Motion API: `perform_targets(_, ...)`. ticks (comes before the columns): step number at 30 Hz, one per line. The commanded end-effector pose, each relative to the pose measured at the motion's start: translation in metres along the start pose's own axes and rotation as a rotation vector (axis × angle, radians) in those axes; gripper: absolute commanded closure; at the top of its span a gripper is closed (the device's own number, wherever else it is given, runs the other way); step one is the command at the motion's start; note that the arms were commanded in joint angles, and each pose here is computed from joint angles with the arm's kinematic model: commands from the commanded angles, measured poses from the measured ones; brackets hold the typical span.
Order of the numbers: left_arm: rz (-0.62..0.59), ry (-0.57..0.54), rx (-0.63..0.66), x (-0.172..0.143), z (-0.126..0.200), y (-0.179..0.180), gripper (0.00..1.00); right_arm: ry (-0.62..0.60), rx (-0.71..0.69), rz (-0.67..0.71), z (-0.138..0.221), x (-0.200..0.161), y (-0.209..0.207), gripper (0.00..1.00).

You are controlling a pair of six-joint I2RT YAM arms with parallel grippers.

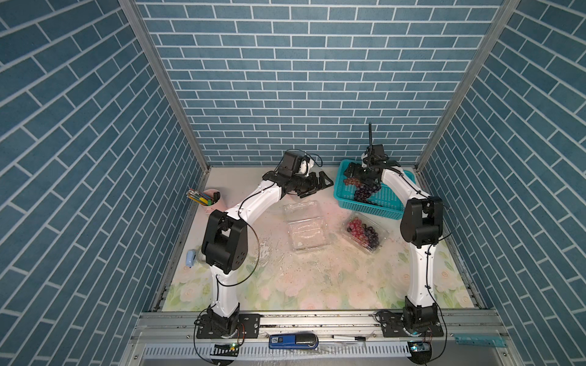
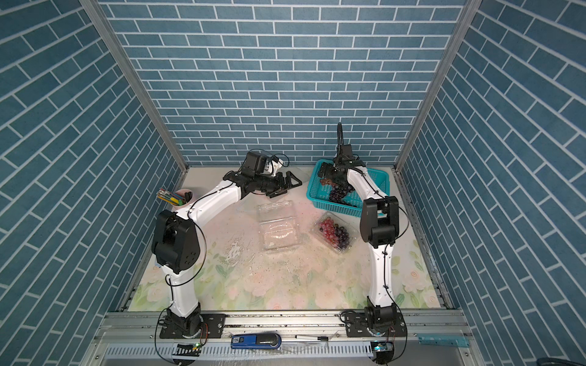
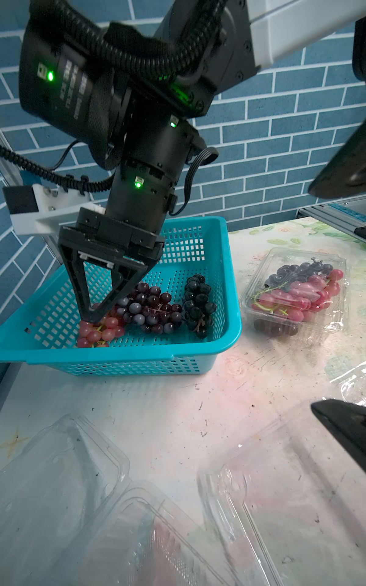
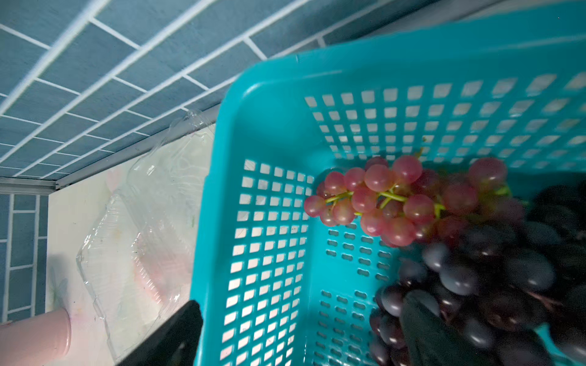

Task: Pack grapes into containers
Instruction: Adjust the grape in the basket.

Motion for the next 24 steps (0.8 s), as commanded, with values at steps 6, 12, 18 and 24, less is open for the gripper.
perform_targets(6,0.0,0.025,-0.021,0.009,-0.009,-0.003,0.0,0.077,-0.035,-0.032,-0.013,-0.011,-0.012,0.01)
perform_targets(12,0.007,0.035,-0.02,0.01,-0.015,0.003,0.0,0.087,-0.153,-0.024,0.006,-0.02,-0.037,0.01)
perform_targets(18,0.018,0.035,-0.025,0.012,-0.018,0.005,0.0,0.103,-0.201,-0.057,0.017,-0.035,-0.064,0.01)
perform_targets(24,0.034,0.042,-0.033,0.012,-0.022,0.007,0.0,0.073,-0.237,-0.053,0.047,-0.037,-0.073,0.01)
Point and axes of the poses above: each gripper's point midway between its finger pads, its own z axis back along the fingers, its own y axis along the line the jaws close on, x = y × z, the point moved 5 cm from there along z, back along the fingers, and after that the axes turned 11 degrees about z, right-handed, at the moved point
